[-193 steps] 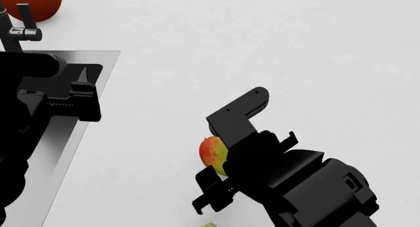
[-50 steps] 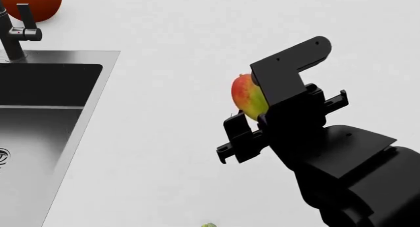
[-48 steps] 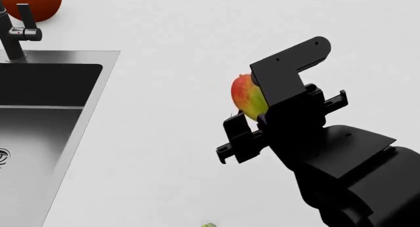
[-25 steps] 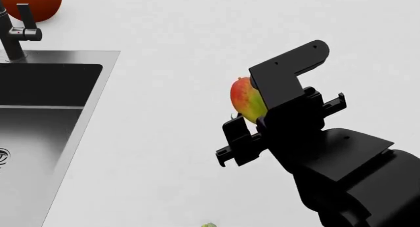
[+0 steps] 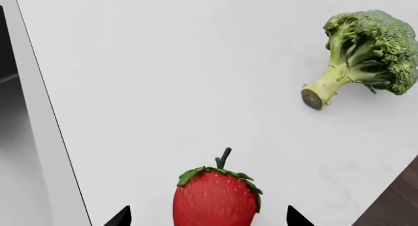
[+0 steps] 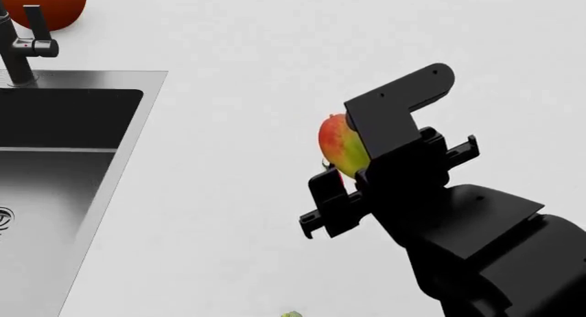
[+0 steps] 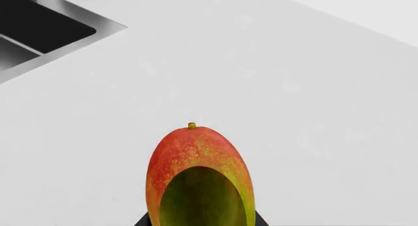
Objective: There is a mixed pile of frozen fruits and vegetables on the counter. Locate all the frozen vegetables and place the items in a bowl on the counter. Take all the frozen fruits and defrost them in a running sink.
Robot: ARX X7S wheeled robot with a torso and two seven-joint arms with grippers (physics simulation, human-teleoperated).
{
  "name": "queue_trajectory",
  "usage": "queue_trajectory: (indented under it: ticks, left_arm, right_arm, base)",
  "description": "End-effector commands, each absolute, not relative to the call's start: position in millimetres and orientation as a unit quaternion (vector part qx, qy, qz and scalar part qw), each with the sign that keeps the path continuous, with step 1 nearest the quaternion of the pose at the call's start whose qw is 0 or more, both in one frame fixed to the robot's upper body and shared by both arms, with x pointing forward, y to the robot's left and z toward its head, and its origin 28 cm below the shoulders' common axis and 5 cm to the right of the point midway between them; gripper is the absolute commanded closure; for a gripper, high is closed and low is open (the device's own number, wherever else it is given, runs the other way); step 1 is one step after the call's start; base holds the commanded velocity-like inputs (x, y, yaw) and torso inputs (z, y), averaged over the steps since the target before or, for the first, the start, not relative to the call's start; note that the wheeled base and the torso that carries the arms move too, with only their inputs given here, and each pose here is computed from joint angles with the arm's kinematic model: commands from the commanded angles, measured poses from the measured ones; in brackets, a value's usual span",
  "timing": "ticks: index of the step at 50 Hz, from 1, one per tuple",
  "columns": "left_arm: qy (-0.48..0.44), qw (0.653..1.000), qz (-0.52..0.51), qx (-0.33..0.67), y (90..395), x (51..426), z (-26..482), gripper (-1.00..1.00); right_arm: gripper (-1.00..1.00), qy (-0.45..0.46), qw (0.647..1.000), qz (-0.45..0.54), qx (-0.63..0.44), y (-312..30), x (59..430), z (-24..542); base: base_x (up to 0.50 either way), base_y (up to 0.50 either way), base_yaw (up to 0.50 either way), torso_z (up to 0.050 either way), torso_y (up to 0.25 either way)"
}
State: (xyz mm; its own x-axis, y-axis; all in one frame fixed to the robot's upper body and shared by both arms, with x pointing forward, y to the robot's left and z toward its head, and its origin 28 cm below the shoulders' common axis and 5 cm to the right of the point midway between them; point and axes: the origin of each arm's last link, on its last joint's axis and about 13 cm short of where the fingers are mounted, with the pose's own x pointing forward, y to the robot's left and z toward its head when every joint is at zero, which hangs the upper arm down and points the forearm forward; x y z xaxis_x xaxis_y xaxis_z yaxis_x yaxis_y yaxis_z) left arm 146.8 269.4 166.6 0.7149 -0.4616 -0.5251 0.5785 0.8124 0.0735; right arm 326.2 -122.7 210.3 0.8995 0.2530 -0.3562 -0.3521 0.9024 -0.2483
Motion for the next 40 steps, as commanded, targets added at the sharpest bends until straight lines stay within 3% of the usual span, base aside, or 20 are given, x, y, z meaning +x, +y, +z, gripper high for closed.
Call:
queue_trajectory:
  ticks: [1, 31, 32, 40]
  left_arm:
    - [0.255, 0.917, -0.284, 0.118, 268.5, 151.4, 159.7, -1.0]
    - [0.272, 0.912, -0.288, 0.11, 266.3, 165.0, 137.6, -1.0]
    - [0.271, 0.912, -0.286, 0.11, 266.3, 165.6, 136.8, 1.0]
    - [0.262, 0.913, -0.292, 0.11, 265.4, 167.2, 134.7, 1.0]
  right_arm:
    - [1.0, 0.159, 0.961, 0.16, -0.162, -123.3, 326.5, 208.9]
    - [1.0, 0.16, 0.959, 0.165, -0.165, -121.7, 326.2, 206.1]
    - [1.0, 0.16, 0.959, 0.166, -0.165, -121.3, 326.2, 206.4]
    - [1.0, 0.161, 0.958, 0.168, -0.166, -120.7, 327.7, 204.3]
  base:
    - [0.0, 0.0, 0.0, 0.0, 0.0]
    - [0.0, 0.0, 0.0, 0.0, 0.0]
    - [0.01, 0.0, 0.0, 0.0, 0.0]
    - [0.0, 0.0, 0.0, 0.0, 0.0]
